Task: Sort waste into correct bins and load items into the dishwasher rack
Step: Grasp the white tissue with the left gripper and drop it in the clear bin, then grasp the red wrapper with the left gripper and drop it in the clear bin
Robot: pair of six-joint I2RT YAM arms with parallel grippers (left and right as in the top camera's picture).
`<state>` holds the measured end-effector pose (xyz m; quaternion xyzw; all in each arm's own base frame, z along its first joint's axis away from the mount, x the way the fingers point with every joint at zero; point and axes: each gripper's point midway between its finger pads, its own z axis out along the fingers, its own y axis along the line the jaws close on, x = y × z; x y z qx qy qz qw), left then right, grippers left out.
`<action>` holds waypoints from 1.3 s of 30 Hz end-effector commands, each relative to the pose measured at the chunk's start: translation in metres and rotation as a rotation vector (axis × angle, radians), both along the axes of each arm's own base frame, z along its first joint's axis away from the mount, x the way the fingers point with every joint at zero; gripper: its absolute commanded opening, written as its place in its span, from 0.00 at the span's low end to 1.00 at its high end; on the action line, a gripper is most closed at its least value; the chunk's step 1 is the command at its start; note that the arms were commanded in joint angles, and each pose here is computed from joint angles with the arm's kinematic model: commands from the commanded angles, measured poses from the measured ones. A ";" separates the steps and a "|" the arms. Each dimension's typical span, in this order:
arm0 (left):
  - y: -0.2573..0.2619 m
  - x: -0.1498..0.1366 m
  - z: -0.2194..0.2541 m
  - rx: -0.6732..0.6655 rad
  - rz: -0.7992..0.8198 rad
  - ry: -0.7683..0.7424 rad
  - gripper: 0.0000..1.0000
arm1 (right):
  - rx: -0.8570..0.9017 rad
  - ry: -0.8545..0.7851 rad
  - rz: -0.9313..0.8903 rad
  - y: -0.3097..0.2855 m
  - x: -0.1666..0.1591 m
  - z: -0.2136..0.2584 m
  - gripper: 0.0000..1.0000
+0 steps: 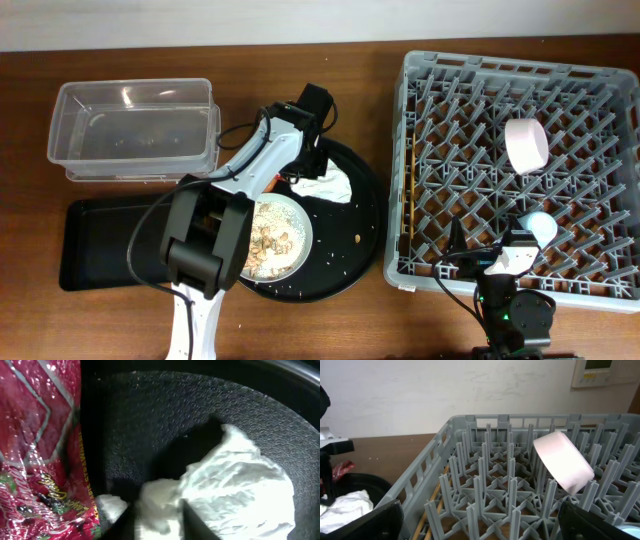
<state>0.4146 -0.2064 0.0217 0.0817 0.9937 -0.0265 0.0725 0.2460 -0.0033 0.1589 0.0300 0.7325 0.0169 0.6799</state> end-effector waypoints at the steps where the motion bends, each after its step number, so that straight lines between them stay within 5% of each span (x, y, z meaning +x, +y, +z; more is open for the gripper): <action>1: -0.014 -0.005 0.009 -0.043 -0.023 0.011 0.00 | -0.007 0.004 -0.001 -0.001 0.000 -0.003 0.98; 6: 0.014 0.001 0.146 -0.124 0.093 -0.139 0.00 | -0.007 0.004 -0.001 -0.001 0.000 -0.003 0.98; 10: 0.141 -0.002 0.222 0.004 0.447 -0.317 0.00 | -0.007 0.004 -0.001 -0.001 0.000 -0.003 0.98; 15: 0.266 0.071 0.206 0.059 0.661 -0.491 0.00 | -0.007 0.004 -0.001 -0.001 0.000 -0.003 0.98; 16: 0.279 0.082 0.187 0.066 0.685 -0.474 0.11 | -0.007 0.004 -0.001 -0.001 0.000 -0.003 0.98; 17: 0.282 0.091 0.158 0.045 0.687 -0.423 0.56 | -0.006 0.004 -0.001 -0.001 0.000 -0.003 0.98; 19: 0.277 0.092 0.143 0.058 0.586 -0.381 0.80 | -0.006 0.004 -0.001 -0.001 0.000 -0.003 0.98; 20: 0.263 0.087 0.158 0.017 0.562 -0.377 0.81 | -0.007 0.004 -0.001 -0.001 0.000 -0.003 0.98; 23: 0.182 0.069 0.182 -0.180 0.334 -0.317 0.67 | -0.007 0.004 -0.001 -0.001 0.000 -0.003 0.98; 27: 0.097 0.040 0.117 0.010 0.068 -0.202 0.65 | -0.006 0.004 -0.001 -0.001 0.000 -0.003 0.98; 33: 0.061 0.038 0.013 0.082 -0.017 -0.085 0.63 | -0.006 0.004 -0.001 -0.001 0.000 -0.003 0.98; 36: 0.063 0.033 -0.015 0.102 -0.021 -0.028 0.41 | -0.006 0.004 -0.001 -0.001 0.000 -0.003 0.98; 37: 0.063 0.032 -0.015 0.101 -0.020 -0.026 0.26 | -0.007 0.004 -0.001 -0.001 0.000 -0.003 0.98; 39: 0.062 0.033 -0.004 0.100 -0.021 -0.021 0.21 | -0.006 0.004 -0.001 -0.001 0.000 -0.003 0.98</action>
